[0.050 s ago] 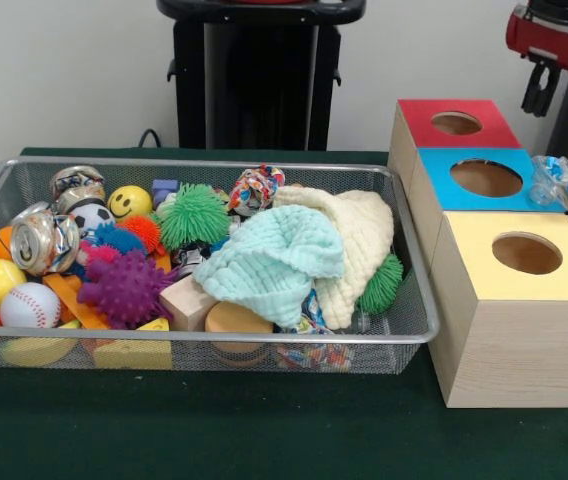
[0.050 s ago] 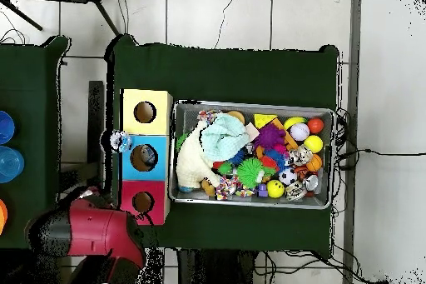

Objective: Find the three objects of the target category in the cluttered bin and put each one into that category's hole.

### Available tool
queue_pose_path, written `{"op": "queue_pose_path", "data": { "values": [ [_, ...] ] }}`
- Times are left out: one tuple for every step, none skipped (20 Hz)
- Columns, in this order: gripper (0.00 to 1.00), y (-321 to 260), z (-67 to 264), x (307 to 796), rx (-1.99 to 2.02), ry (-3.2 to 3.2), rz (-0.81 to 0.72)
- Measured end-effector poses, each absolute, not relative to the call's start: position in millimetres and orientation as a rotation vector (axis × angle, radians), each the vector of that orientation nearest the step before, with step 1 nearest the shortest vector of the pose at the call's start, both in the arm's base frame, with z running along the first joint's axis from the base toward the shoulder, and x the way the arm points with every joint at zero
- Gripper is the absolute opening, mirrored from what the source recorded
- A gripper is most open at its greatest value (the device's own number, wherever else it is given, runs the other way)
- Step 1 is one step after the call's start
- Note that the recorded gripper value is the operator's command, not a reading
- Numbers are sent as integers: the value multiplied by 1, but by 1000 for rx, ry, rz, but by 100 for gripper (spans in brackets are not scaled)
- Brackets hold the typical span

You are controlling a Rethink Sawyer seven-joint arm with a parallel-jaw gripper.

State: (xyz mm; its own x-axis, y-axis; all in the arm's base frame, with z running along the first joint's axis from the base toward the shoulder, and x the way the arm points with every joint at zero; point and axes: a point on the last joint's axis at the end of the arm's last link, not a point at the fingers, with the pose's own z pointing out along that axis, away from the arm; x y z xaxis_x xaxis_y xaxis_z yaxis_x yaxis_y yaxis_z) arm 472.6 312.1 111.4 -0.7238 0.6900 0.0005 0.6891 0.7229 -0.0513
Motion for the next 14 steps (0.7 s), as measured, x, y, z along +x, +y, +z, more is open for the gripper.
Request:
{"op": "queue_pose_path", "data": {
  "values": [
    [0,314,110,472,-1155,-2898,77],
    [0,315,108,471,-1152,-2899,80],
    [0,316,107,471,-1149,-2899,83],
    [0,318,105,470,-1145,-2901,86],
    [0,320,102,470,-1141,-2902,89],
    [0,323,101,471,-1138,-2905,90],
    [0,324,100,472,-1137,-2906,90],
    [0,325,99,473,-1136,-2908,90],
    [0,326,98,473,-1135,-2910,89],
    [0,331,97,476,-1132,-2916,86],
    [0,334,96,478,-1129,-2922,83],
    [0,337,95,480,-1129,-2926,80],
    [0,340,94,482,-1131,-2929,79],
    [0,342,93,483,-1132,-2933,77]
  ]
}}
